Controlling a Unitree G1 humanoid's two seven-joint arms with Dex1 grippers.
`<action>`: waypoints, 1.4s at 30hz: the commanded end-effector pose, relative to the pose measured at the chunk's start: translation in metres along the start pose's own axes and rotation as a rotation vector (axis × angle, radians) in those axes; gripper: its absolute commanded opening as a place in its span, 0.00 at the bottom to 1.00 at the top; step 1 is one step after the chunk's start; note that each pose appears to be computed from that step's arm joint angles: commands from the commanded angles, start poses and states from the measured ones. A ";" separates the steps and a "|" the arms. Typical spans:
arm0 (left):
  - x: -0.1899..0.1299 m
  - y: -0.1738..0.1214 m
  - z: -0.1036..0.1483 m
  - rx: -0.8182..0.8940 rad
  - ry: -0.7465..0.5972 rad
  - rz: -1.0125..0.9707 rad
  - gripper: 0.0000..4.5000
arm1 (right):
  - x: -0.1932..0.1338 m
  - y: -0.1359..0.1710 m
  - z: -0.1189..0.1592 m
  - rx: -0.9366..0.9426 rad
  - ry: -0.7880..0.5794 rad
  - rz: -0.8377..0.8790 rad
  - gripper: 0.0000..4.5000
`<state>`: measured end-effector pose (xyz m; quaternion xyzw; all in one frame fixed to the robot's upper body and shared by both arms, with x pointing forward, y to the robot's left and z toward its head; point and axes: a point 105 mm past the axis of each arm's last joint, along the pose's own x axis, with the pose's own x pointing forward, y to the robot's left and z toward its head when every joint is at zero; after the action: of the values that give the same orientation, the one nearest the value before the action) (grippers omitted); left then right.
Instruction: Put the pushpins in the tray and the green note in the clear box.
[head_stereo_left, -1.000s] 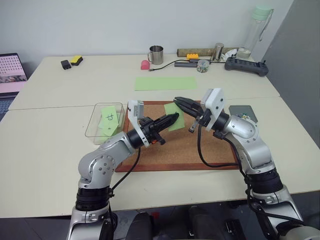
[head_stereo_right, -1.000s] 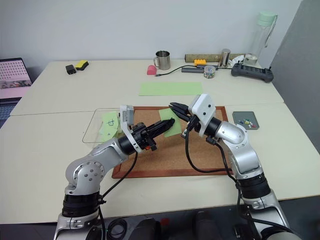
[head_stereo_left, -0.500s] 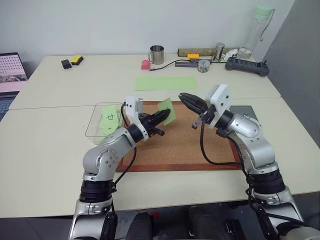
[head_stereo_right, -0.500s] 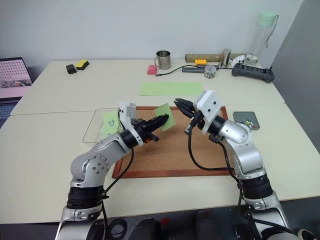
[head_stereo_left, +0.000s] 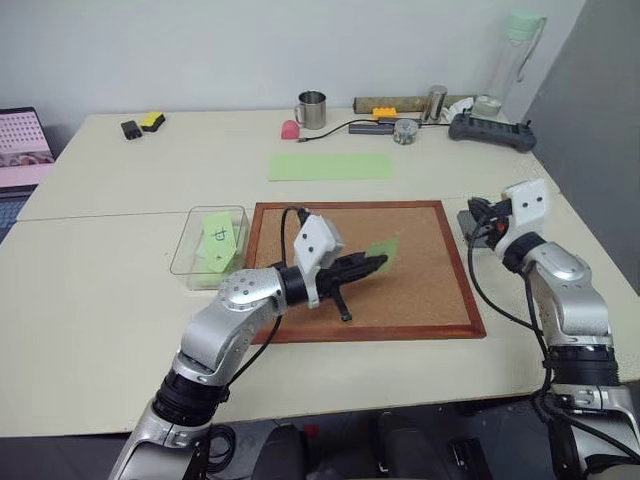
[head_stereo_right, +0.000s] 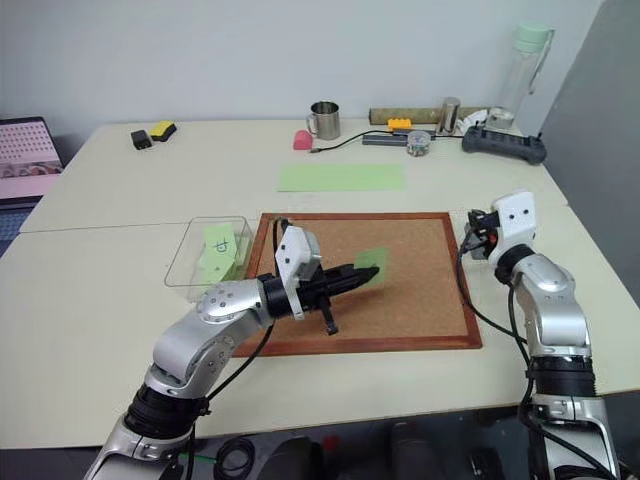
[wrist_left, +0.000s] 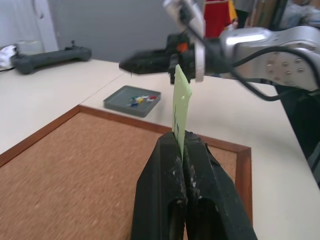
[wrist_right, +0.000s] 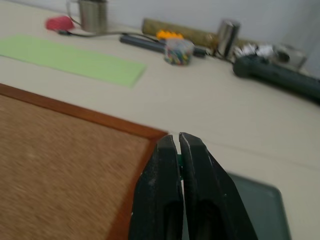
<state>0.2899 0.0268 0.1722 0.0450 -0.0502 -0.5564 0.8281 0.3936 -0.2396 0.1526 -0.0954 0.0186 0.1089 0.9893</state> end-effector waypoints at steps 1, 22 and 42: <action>0.002 0.002 0.012 0.042 -0.043 0.001 0.01 | 0.004 -0.022 0.000 0.073 0.005 -0.052 0.00; -0.005 0.017 0.015 0.008 -0.048 0.113 0.00 | 0.017 -0.049 0.016 0.127 -0.093 -0.063 0.92; -0.142 0.105 0.016 0.199 0.014 1.259 0.00 | -0.081 0.156 0.095 0.158 -0.303 0.870 0.97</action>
<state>0.3354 0.1824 0.1839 0.0864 -0.0883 -0.0115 0.9923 0.2950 -0.1014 0.2105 0.0115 -0.0651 0.4969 0.8653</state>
